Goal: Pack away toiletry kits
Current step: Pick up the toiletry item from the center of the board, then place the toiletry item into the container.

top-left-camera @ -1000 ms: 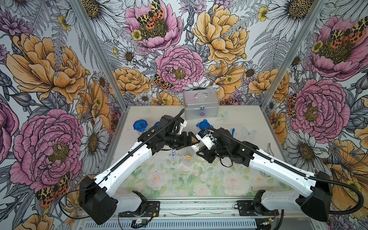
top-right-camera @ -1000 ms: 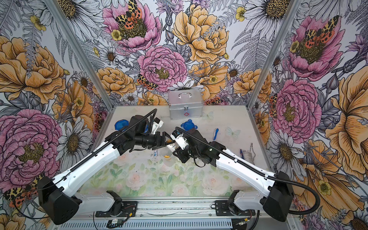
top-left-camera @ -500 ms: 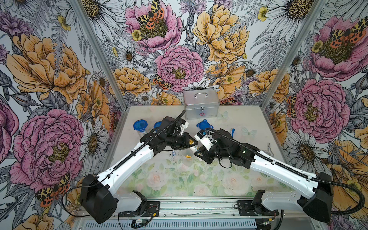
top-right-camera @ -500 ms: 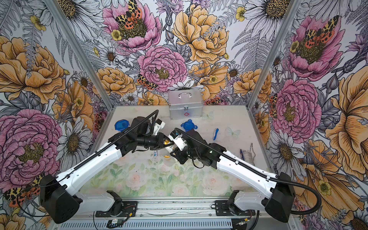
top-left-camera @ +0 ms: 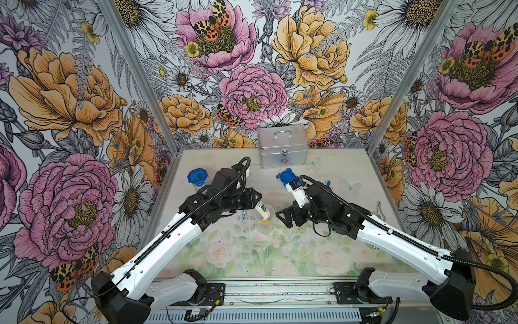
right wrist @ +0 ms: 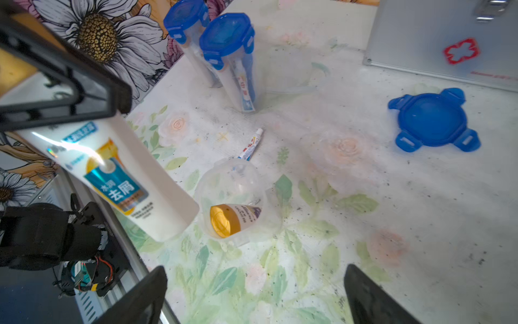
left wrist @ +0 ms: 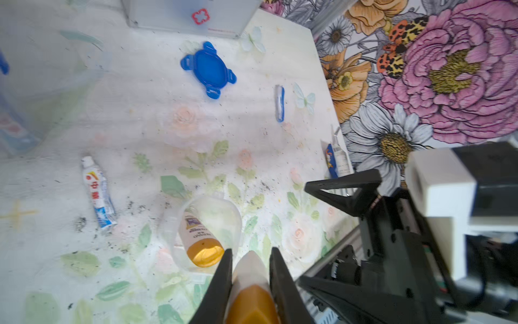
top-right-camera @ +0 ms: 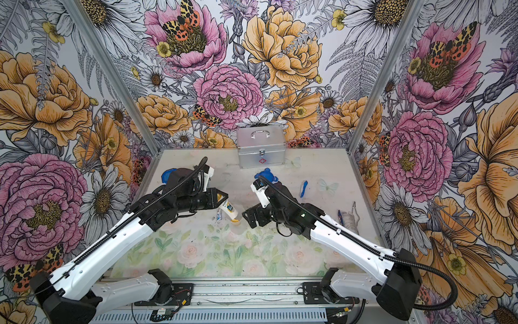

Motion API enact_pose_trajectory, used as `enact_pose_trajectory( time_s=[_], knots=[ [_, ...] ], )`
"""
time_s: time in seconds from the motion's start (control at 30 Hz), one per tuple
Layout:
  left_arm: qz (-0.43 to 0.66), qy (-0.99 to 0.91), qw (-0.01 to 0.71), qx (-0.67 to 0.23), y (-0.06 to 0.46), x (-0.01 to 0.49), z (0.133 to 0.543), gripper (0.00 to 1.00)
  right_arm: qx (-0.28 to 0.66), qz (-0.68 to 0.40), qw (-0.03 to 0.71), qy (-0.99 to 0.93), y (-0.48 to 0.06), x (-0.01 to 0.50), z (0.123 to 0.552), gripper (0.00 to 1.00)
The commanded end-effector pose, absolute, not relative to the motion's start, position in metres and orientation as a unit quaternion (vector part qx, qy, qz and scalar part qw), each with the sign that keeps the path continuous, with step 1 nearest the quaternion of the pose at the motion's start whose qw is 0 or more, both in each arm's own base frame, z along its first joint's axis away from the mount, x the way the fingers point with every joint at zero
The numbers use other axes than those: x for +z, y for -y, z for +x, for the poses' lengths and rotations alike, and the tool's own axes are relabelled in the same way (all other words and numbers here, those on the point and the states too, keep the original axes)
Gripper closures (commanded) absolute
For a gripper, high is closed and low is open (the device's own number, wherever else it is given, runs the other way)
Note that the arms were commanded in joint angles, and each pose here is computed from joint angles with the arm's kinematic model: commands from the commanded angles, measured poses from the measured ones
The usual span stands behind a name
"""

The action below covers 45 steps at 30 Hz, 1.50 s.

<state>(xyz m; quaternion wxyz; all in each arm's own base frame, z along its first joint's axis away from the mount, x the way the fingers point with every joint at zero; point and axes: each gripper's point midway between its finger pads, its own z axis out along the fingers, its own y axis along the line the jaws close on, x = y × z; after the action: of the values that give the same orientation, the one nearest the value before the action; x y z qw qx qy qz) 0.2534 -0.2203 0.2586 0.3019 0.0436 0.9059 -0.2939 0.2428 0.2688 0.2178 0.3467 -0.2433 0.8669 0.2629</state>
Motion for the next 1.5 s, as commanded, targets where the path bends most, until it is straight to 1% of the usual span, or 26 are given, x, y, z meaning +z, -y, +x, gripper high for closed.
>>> enact_pose_trajectory(
  time_s=[0.0,0.13,0.33,0.6,0.9,0.93,1.07,1.13,1.2,1.27,1.33,1.47],
  knots=[
    [0.064,-0.900,0.375,-0.211,0.211,0.273,0.273,1.00,0.251,-0.177,0.372,-0.876,-0.241,0.228,0.256,0.01],
    [0.091,-0.899,0.394,-0.169,0.221,0.269,0.281,1.00,0.227,-0.094,0.365,-0.898,-0.202,0.216,0.266,0.00],
    [0.118,-0.902,0.399,-0.113,0.232,0.250,0.290,1.00,0.195,-0.024,0.348,-0.916,-0.167,0.206,0.272,0.01],
    [0.156,-0.894,0.413,-0.080,0.250,0.237,0.291,1.00,0.182,0.019,0.315,-0.931,-0.154,0.189,0.279,0.01],
    [0.175,-0.900,0.394,-0.067,0.260,0.204,0.285,1.00,0.158,0.114,0.273,-0.942,-0.121,0.166,0.296,0.01],
    [0.176,-0.901,0.392,-0.066,0.261,0.201,0.285,0.97,0.153,0.121,0.269,-0.943,-0.118,0.162,0.298,0.02],
    [0.178,-0.905,0.380,-0.070,0.264,0.193,0.284,0.89,0.101,0.143,0.261,-0.949,-0.094,0.144,0.315,0.01],
    [0.180,-0.906,0.376,-0.071,0.266,0.190,0.283,0.83,0.065,0.146,0.253,-0.954,-0.078,0.131,0.330,0.01],
    [0.180,-0.907,0.372,-0.074,0.268,0.188,0.282,0.74,0.047,0.143,0.245,-0.958,-0.070,0.121,0.349,0.00],
    [0.181,-0.908,0.370,-0.076,0.269,0.187,0.281,0.67,0.039,0.145,0.234,-0.961,-0.064,0.109,0.368,0.00],
    [0.181,-0.909,0.366,-0.079,0.270,0.185,0.279,0.60,0.051,0.152,0.222,-0.962,-0.061,0.096,0.387,0.01],
    [0.179,-0.911,0.362,-0.088,0.272,0.184,0.275,0.54,0.060,0.134,0.214,-0.966,-0.063,0.082,0.427,0.03]
  ],
)
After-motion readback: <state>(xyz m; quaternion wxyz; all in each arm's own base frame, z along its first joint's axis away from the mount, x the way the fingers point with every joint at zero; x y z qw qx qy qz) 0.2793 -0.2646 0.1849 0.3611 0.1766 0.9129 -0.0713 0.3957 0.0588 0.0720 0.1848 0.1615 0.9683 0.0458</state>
